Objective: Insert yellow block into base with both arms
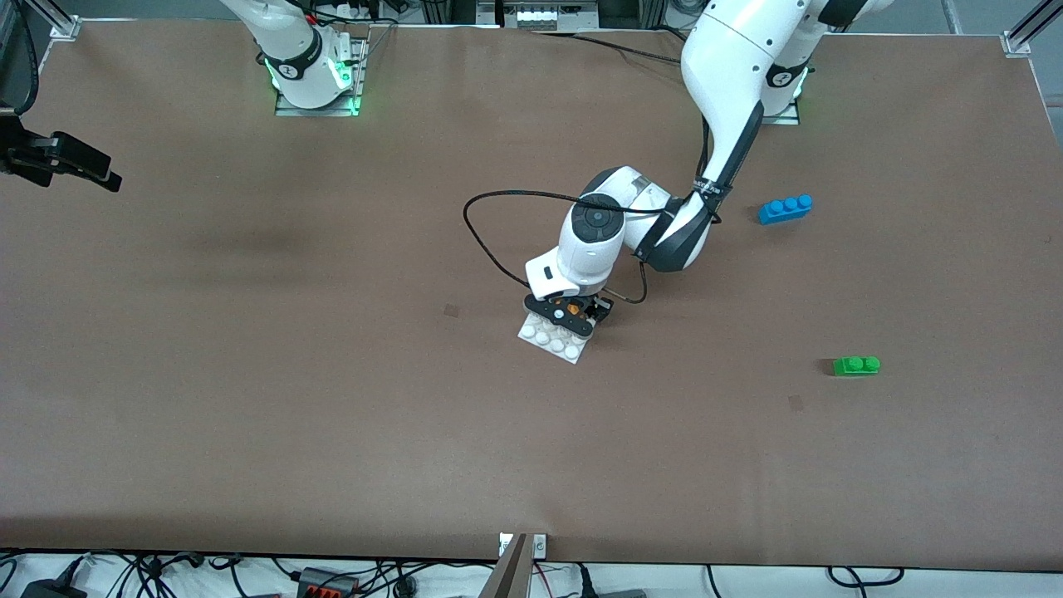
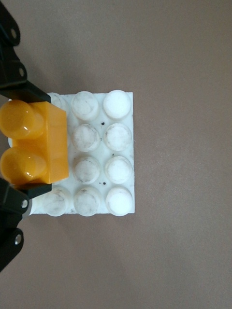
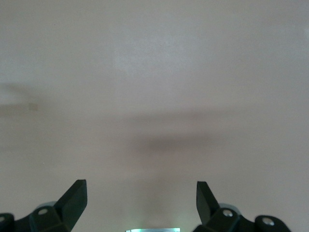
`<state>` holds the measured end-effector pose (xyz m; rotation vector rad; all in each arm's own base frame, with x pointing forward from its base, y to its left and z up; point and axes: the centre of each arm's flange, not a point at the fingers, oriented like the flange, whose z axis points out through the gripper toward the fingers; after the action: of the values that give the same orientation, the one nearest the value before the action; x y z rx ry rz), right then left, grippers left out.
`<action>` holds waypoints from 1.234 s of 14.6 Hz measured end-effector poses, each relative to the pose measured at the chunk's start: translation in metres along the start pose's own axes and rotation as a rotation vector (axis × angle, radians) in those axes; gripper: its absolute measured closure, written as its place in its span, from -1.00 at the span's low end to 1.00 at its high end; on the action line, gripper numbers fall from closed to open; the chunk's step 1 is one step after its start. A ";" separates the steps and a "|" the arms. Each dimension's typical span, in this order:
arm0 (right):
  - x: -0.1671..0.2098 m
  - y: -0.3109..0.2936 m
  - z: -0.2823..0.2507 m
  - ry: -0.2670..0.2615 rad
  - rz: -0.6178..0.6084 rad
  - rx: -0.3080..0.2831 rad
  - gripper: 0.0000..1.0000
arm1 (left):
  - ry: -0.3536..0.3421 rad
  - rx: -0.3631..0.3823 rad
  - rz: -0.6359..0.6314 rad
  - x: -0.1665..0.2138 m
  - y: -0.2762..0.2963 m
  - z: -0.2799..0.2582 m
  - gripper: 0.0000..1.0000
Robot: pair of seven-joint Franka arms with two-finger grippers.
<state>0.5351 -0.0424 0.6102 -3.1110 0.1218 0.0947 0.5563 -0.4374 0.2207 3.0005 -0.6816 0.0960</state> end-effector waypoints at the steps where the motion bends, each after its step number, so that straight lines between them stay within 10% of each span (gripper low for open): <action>1: 0.000 0.000 0.000 0.000 -0.001 0.000 -1.00 | 0.000 0.000 0.000 0.000 0.000 0.000 -0.37; 3: 0.000 0.000 0.000 0.000 0.000 0.000 -1.00 | 0.000 0.000 0.001 0.000 0.000 0.000 -0.37; 7: 0.000 0.004 0.000 0.000 0.008 0.001 -1.00 | -0.004 -0.001 -0.001 0.000 0.000 0.005 -0.97; 18: 0.000 0.005 0.000 0.000 0.011 0.001 -1.00 | 0.024 -0.007 -0.043 0.020 -0.022 -0.024 -1.00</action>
<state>0.5347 -0.0476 0.6102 -3.1098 0.1390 0.0945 0.5829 -0.4250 0.2447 3.0001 -0.6128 0.1273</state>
